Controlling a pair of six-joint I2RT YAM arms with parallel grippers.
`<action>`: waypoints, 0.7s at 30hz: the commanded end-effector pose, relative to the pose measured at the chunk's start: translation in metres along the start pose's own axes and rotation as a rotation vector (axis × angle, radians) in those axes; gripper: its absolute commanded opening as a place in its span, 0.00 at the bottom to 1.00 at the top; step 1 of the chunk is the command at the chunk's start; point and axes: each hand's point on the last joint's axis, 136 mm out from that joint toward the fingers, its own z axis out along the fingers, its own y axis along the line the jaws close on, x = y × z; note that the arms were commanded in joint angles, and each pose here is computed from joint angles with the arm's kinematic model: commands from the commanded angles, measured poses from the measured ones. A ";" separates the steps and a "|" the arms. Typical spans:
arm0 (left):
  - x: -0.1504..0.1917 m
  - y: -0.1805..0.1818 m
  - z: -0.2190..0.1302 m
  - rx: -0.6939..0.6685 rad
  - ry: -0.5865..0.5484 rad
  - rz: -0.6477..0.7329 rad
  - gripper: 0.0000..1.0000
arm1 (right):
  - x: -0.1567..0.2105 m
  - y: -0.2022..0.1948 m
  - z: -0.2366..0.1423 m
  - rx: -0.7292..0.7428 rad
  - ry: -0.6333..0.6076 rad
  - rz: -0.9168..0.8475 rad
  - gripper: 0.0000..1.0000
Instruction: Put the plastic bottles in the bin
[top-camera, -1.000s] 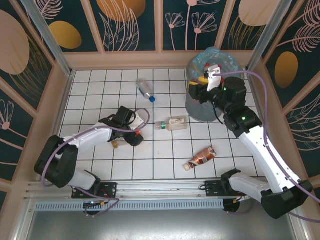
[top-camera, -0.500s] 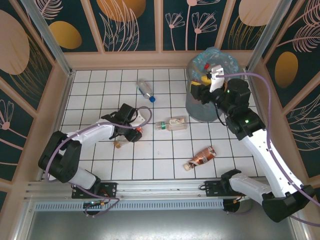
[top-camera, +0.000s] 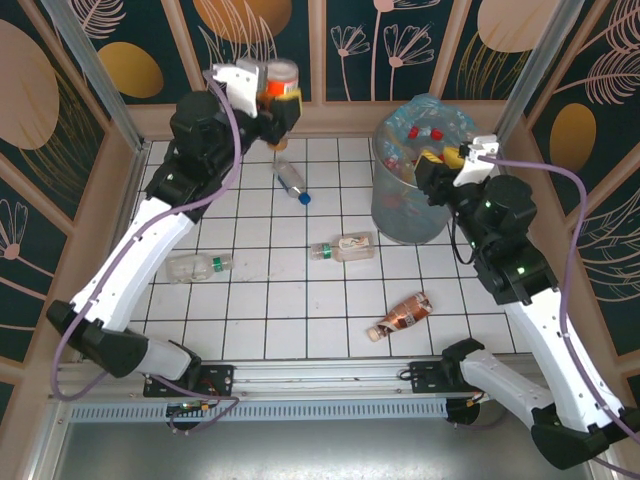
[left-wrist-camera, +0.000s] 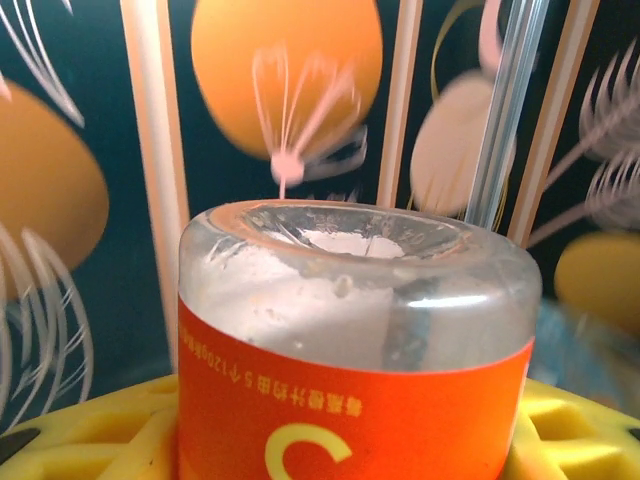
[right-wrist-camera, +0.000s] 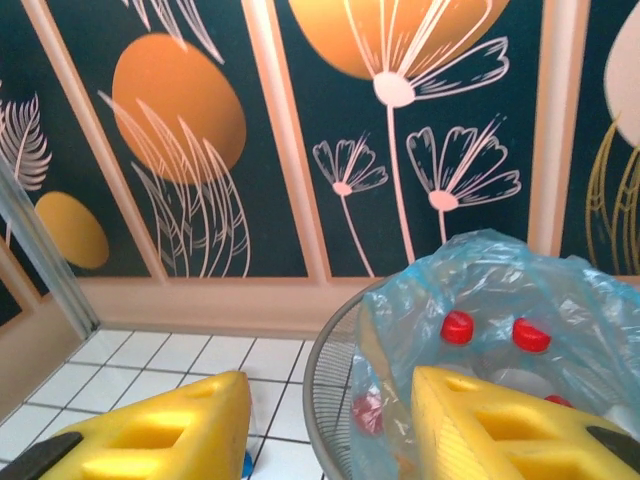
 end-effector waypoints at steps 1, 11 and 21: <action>-0.021 -0.017 0.039 0.100 -0.135 -0.206 0.28 | -0.023 -0.007 -0.017 0.038 -0.097 0.034 0.47; -0.014 -0.120 0.139 0.311 -0.229 -0.213 0.28 | -0.028 -0.003 -0.043 -0.005 -0.119 0.027 0.45; 0.047 -0.184 0.177 0.441 -0.297 -0.235 0.33 | -0.042 -0.008 -0.063 0.019 -0.145 -0.014 0.45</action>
